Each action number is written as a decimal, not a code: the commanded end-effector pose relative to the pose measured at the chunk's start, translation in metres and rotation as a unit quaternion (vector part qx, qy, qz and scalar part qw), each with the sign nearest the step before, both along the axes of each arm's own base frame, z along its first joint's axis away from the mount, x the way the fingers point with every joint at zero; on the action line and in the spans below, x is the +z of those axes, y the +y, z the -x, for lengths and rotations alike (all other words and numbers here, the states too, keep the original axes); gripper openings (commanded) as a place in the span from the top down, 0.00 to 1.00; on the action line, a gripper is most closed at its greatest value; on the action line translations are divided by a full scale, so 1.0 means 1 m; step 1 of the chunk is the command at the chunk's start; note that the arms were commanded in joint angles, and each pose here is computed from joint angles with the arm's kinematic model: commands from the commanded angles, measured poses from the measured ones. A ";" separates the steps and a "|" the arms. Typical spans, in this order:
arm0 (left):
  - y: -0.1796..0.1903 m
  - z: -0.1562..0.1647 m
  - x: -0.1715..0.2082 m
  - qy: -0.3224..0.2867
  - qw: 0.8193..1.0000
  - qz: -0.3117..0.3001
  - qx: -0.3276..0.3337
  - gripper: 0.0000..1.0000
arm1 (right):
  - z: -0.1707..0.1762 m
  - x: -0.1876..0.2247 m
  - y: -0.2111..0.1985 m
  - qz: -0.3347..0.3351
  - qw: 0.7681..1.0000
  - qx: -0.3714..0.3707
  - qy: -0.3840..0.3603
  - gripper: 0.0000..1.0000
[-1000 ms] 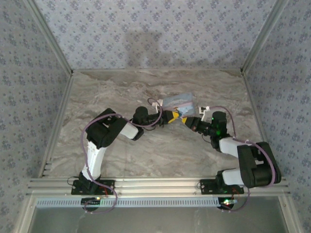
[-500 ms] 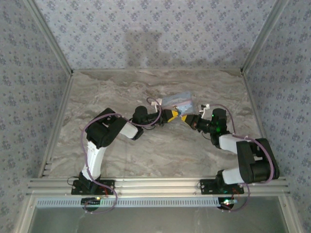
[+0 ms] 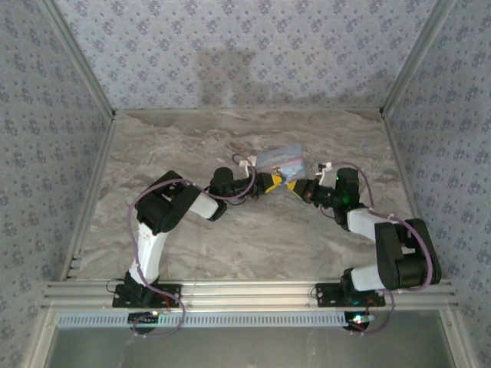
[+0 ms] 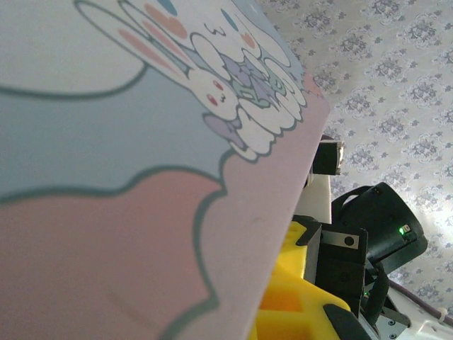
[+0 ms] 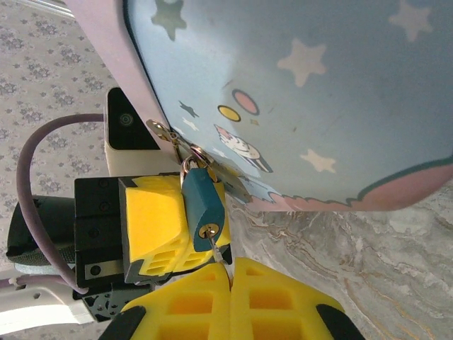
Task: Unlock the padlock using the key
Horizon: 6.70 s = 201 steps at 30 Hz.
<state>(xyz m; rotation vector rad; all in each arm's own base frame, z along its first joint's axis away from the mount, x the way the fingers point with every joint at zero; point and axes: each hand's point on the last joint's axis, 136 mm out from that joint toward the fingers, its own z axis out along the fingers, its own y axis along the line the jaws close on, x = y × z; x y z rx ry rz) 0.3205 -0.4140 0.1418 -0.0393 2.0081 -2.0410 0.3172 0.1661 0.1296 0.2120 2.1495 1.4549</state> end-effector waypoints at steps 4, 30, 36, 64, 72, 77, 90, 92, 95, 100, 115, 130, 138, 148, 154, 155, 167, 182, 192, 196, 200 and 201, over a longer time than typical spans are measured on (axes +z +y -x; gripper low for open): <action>-0.015 0.027 0.027 -0.052 0.996 0.032 -0.066 1.00 | -0.023 0.013 -0.008 -0.018 0.999 -0.031 -0.005 1.00; -0.017 0.029 0.026 -0.051 0.996 0.033 -0.067 1.00 | -0.021 0.030 0.011 -0.068 0.997 -0.006 -0.037 1.00; -0.016 0.027 0.026 -0.050 0.996 0.033 -0.066 1.00 | -0.005 0.026 0.023 -0.031 0.997 0.037 -0.059 1.00; -0.037 0.063 0.033 -0.058 0.987 0.040 -0.142 1.00 | -0.015 0.017 0.055 0.022 0.999 0.040 0.000 1.00; -0.005 0.028 -0.008 -0.019 0.998 -0.020 -0.053 1.00 | 0.005 -0.007 0.030 0.090 0.995 0.036 0.026 0.79; 0.002 0.021 -0.028 0.000 0.998 -0.050 -0.038 1.00 | 0.032 -0.022 0.016 0.156 0.986 0.056 0.036 0.65; 0.003 0.019 -0.035 0.017 0.997 -0.068 -0.032 1.00 | 0.066 -0.042 -0.010 0.385 0.920 0.080 0.000 0.59; 0.003 0.020 -0.032 0.015 0.997 -0.068 -0.035 1.00 | 0.063 -0.036 -0.010 0.416 0.906 0.079 -0.023 0.58; 0.003 0.022 -0.030 0.015 0.997 -0.070 -0.038 1.00 | 0.056 -0.026 -0.009 0.460 0.883 0.078 -0.053 0.57; 0.003 0.024 -0.027 0.018 0.997 -0.069 -0.042 1.00 | 0.040 -0.023 0.002 0.499 0.858 0.099 -0.070 0.56; 0.008 0.022 -0.021 0.021 0.997 -0.056 -0.046 1.00 | 0.017 -0.038 0.026 0.569 0.805 0.141 -0.091 0.55; 0.008 0.023 -0.015 0.022 0.997 -0.045 -0.054 1.00 | 0.004 -0.046 0.036 0.595 0.781 0.156 -0.104 0.82; 0.012 0.024 -0.024 0.026 0.997 -0.058 -0.049 0.98 | 0.020 -0.060 0.048 0.557 0.801 0.199 -0.091 1.00; 0.026 0.020 -0.040 0.036 0.996 -0.080 -0.017 0.66 | 0.042 -0.081 0.063 0.477 0.844 0.237 -0.061 1.00; 0.043 0.018 -0.051 0.043 0.994 -0.099 0.018 0.64 | 0.048 -0.094 0.064 0.448 0.860 0.242 -0.037 1.00; 0.045 0.018 -0.053 0.044 0.993 -0.105 0.021 0.64 | 0.047 -0.094 0.065 0.442 0.864 0.240 -0.037 1.00; 0.068 0.019 -0.054 0.020 0.982 -0.180 0.057 0.58 | 0.045 -0.095 0.068 0.406 0.879 0.246 -0.027 1.00; 0.149 -0.013 -0.039 -0.029 0.915 -0.360 0.181 0.50 | 0.029 -0.085 0.092 0.526 0.776 0.331 -0.108 1.00; 0.165 -0.065 -0.020 -0.071 0.883 -0.413 0.211 0.44 | 0.030 -0.078 0.096 0.547 0.752 0.342 -0.134 1.00; 0.149 -0.087 -0.023 -0.077 0.885 -0.417 0.192 0.44 | 0.031 -0.077 0.098 0.561 0.739 0.348 -0.135 1.00; 0.133 -0.098 -0.030 -0.076 0.896 -0.405 0.166 0.47 | 0.032 -0.074 0.098 0.565 0.732 0.351 -0.146 1.00; 0.127 -0.099 -0.033 -0.069 0.902 -0.397 0.155 0.52 | 0.030 -0.072 0.101 0.563 0.733 0.351 -0.153 1.00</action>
